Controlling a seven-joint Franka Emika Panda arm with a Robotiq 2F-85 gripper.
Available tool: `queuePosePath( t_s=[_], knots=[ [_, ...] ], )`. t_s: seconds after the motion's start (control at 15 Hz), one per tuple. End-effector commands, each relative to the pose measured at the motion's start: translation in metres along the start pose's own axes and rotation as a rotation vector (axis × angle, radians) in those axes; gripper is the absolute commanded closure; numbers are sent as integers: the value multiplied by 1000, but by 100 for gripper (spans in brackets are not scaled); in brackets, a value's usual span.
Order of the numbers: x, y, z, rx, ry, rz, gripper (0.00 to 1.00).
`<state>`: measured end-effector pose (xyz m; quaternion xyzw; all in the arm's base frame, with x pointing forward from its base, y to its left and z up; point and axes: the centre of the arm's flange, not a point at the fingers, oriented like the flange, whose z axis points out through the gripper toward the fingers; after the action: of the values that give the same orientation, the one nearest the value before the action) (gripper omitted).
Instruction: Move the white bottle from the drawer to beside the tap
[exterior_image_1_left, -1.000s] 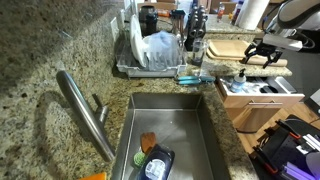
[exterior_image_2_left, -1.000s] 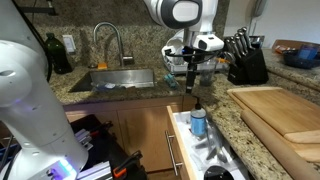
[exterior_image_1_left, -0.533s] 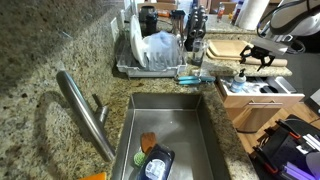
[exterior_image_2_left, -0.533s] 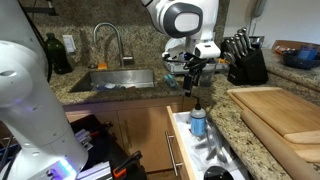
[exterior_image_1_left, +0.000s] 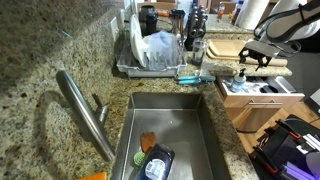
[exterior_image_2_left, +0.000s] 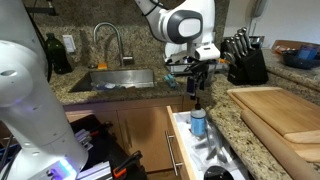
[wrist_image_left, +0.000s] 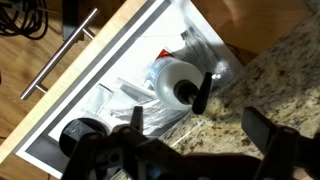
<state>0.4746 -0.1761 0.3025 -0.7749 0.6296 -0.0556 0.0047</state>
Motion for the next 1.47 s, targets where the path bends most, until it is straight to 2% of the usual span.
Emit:
queuePosePath(
  t_s=[0.0, 0.2, 0.47, 0.53, 0.8, 1.07, 1.13, 1.4],
  knots=[
    [0, 0, 6, -12, -1, 6, 0],
    [-1, -1, 3, -6, 1, 5, 0],
    [4, -9, 27, -49, 42, 46, 0],
    [1, -1, 13, -33, 17, 29, 0],
    [2, -3, 25, -51, 23, 40, 0],
    [3, -11, 57, -147, -14, 42, 0],
    [-3, -2, 38, -98, 1, 32, 0],
    [-2, -4, 58, -133, -8, 29, 0]
  ],
)
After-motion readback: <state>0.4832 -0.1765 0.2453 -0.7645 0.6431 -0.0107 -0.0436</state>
